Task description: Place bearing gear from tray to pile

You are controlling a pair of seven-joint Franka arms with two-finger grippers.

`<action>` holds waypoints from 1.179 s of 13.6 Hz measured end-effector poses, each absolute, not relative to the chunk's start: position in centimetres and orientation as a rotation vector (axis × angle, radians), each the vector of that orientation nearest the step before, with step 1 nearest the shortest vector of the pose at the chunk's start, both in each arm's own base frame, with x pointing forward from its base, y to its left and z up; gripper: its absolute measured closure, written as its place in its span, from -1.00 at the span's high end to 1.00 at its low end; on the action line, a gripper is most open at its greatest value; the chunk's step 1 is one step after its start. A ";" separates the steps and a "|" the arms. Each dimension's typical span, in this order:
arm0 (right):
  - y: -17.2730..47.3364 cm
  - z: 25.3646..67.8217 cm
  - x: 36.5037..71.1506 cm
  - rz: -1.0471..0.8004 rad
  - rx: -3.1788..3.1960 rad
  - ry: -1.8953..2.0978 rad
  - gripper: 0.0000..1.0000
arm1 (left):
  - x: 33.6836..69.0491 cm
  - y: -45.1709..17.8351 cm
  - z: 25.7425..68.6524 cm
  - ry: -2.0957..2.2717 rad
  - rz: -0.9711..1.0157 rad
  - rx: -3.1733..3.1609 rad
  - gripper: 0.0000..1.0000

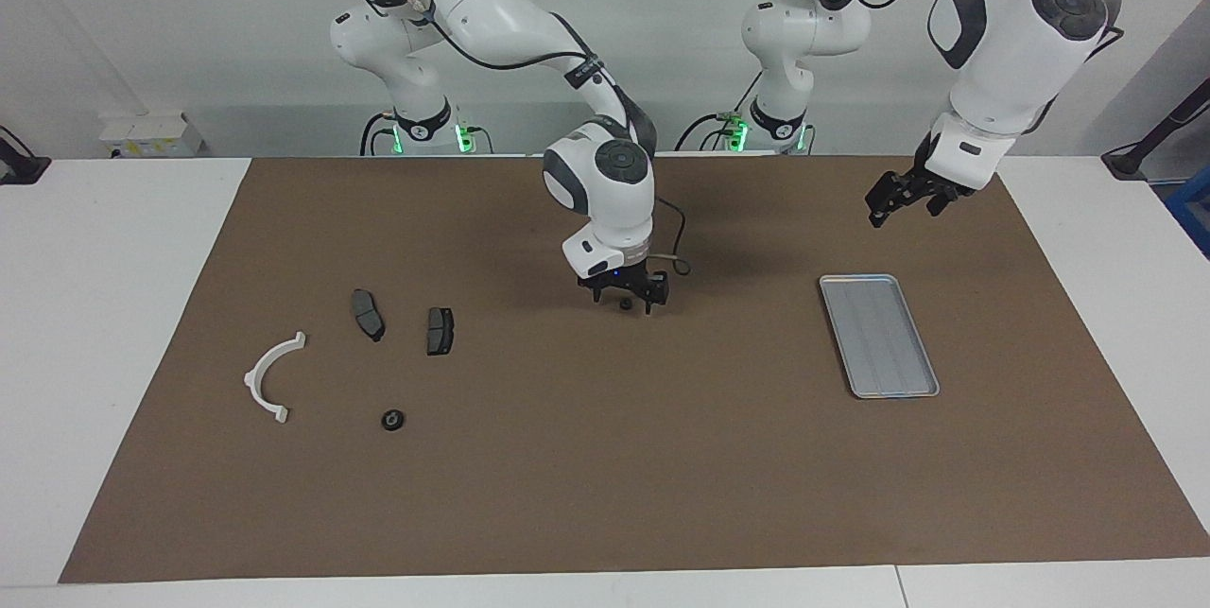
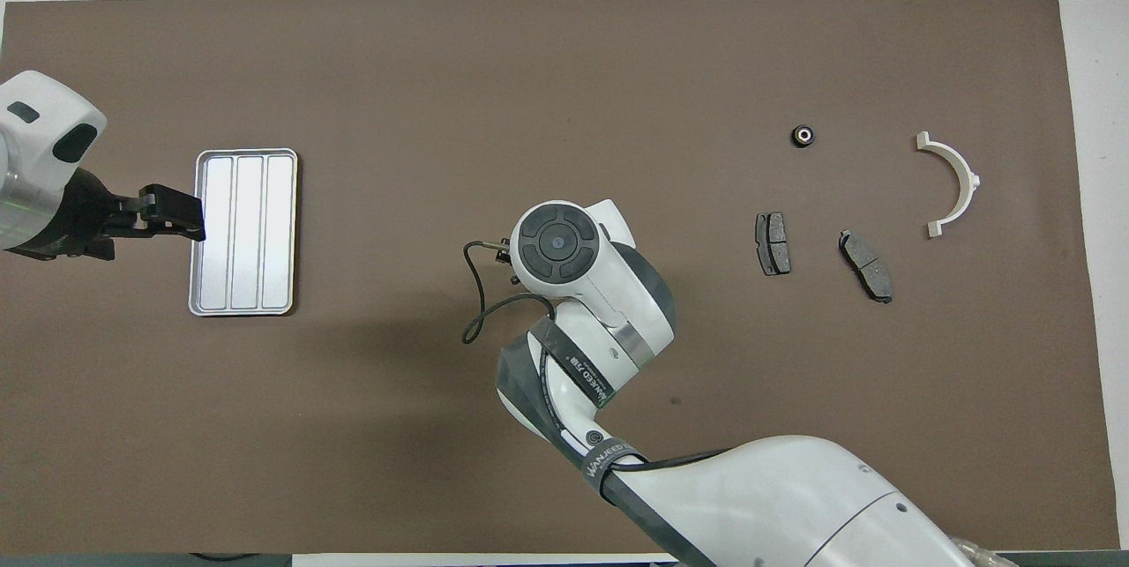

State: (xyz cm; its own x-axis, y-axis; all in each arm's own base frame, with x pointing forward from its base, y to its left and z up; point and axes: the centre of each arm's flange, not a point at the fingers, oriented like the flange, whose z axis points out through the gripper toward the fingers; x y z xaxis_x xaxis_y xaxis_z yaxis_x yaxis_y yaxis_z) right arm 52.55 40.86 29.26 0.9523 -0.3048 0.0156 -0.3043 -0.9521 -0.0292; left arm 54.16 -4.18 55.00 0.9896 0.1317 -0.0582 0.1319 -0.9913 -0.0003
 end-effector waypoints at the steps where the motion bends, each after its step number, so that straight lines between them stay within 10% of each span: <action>1: 41.0 28.9 52.2 -0.031 -3.094 0.454 1.00 | 54.1 -4.3 55.7 0.205 -0.091 3.124 1.00; 5: 41.6 28.4 51.2 -0.025 -3.119 0.414 1.00 | 53.3 -4.6 58.5 0.192 -0.056 3.120 1.00; 12: 41.5 28.5 51.3 -0.022 -3.124 0.417 0.31 | 52.9 -4.8 59.2 0.184 -0.039 3.119 1.00; 16: 41.4 28.9 51.4 -0.029 -3.120 0.420 -0.52 | 52.7 -6.9 59.2 0.119 -0.040 3.122 1.00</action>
State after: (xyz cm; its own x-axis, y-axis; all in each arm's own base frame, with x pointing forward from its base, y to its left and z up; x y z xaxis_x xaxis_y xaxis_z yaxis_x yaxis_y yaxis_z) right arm 51.42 41.40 28.86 0.9642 -0.2646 0.0193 -0.2647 -0.9643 0.0039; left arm 52.67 -6.89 59.22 0.9968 0.0760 -0.0260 0.0765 -0.9969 0.0166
